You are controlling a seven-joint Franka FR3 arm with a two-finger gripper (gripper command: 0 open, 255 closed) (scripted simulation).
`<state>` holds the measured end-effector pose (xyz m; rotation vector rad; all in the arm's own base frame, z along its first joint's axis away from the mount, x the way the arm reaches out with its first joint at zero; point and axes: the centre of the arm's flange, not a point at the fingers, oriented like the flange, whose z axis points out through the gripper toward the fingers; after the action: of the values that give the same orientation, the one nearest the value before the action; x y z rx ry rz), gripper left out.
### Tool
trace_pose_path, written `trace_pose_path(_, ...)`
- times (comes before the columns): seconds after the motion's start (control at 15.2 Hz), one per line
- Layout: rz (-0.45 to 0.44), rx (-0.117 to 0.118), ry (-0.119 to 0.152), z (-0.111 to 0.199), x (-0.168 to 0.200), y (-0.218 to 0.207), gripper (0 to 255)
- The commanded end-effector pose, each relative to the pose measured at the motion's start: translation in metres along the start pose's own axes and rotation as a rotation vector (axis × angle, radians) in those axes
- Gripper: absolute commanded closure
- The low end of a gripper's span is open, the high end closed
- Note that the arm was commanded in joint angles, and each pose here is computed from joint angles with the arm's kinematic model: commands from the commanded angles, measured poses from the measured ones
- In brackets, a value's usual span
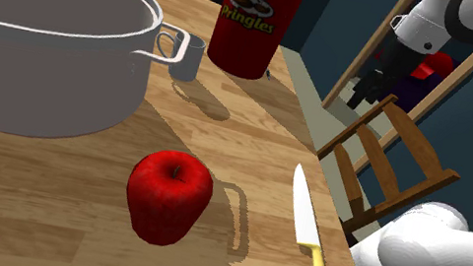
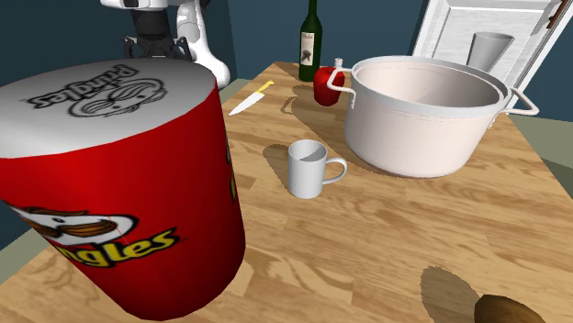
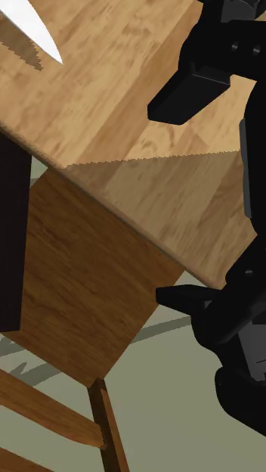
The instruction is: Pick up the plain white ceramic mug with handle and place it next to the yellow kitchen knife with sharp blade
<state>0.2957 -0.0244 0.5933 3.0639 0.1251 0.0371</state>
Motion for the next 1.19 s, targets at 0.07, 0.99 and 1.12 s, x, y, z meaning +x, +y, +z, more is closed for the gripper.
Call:
trace_pose_path(0.07, 0.011, 0.002, 0.004, 0.002, 0.008, -0.009, 0)
trace_pose_path(0.99, 0.167, 0.03, 0.064, 0.022, 0.133, -0.13, 0)
trace_pose_path(1.12, 0.189, 0.035, 0.072, 0.024, 0.153, -0.146, 0)
